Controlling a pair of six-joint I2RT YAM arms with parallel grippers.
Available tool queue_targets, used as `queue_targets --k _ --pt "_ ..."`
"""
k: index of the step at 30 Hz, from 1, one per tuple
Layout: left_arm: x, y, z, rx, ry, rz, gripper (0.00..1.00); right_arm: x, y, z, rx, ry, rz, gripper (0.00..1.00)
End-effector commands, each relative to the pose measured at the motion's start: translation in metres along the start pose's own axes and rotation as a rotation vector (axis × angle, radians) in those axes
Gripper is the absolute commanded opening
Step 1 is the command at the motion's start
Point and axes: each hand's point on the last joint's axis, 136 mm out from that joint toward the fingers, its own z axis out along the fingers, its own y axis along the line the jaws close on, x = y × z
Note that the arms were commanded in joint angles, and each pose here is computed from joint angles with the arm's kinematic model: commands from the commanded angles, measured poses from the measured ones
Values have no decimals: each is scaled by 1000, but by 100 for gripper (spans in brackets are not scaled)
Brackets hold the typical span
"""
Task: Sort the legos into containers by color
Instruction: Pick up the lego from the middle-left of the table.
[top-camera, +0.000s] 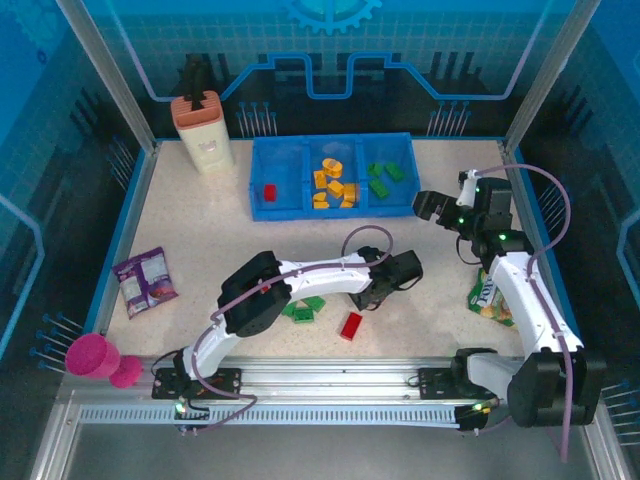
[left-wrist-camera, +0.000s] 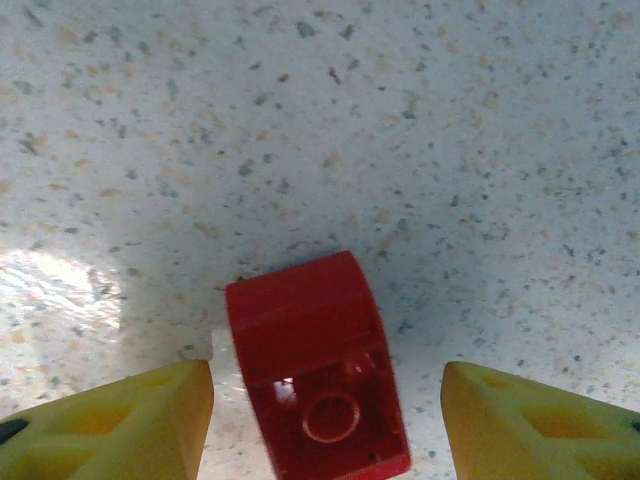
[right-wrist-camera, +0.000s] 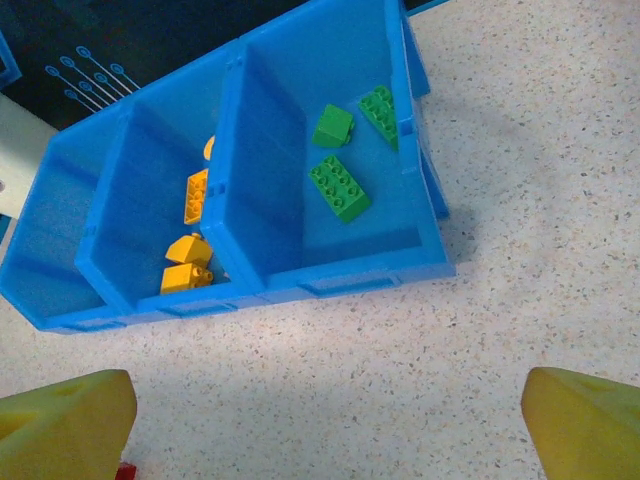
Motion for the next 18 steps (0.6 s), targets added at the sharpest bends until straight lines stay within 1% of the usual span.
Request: queue_targets --k 1,6,8,10,14,18 --pt "4 2 13 -20 19 -7 61 -1 1 3 5 -6 -29 100" --pt "11 12 24 -69 64 0 55 -2 -1 4 20 -7 -36 100" --pt "14 14 27 -82 75 21 54 -1 -2 4 22 -8 -35 100" --pt "16 18 29 -99 89 40 47 0 -3 4 25 -5 -36 100" --pt "18 25 33 -118 117 69 28 0 -5 5 35 -4 -38 100" --pt "13 33 34 -139 127 87 15 1 -6 5 41 1 -37 100"
